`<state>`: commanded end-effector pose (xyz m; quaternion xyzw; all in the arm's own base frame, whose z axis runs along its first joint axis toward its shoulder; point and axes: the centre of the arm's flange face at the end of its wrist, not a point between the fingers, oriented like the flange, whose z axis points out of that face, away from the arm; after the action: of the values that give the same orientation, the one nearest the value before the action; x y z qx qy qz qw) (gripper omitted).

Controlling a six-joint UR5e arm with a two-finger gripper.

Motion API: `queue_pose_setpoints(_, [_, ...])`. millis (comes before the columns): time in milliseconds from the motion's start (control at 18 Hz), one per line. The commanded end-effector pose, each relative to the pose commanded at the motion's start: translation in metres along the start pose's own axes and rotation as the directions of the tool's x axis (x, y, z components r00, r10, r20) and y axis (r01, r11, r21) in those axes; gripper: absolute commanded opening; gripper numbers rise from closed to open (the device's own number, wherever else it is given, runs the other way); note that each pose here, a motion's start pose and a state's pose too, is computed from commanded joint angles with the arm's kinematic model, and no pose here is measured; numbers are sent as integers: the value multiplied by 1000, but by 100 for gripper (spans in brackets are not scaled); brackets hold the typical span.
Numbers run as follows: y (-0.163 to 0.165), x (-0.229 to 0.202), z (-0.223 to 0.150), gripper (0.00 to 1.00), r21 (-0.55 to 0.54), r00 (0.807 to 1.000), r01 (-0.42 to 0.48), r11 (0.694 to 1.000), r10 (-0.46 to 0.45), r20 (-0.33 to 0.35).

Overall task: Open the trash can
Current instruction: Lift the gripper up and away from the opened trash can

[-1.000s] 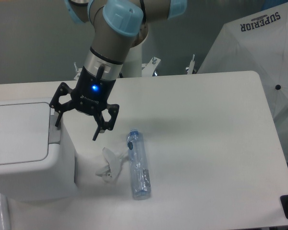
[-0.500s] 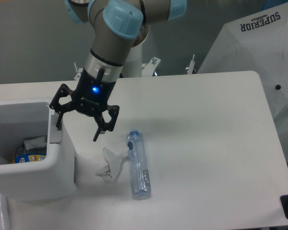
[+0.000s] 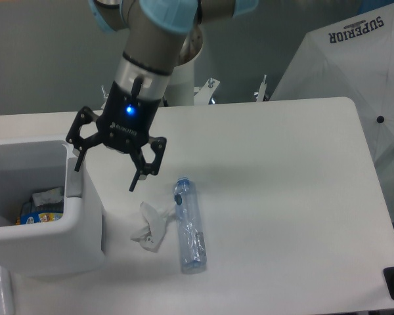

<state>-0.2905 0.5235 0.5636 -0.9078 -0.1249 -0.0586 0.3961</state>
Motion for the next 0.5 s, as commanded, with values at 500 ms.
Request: queue_pose_setpoints(500, [-18,-71,-61,100,44,975,-43,998,32,222])
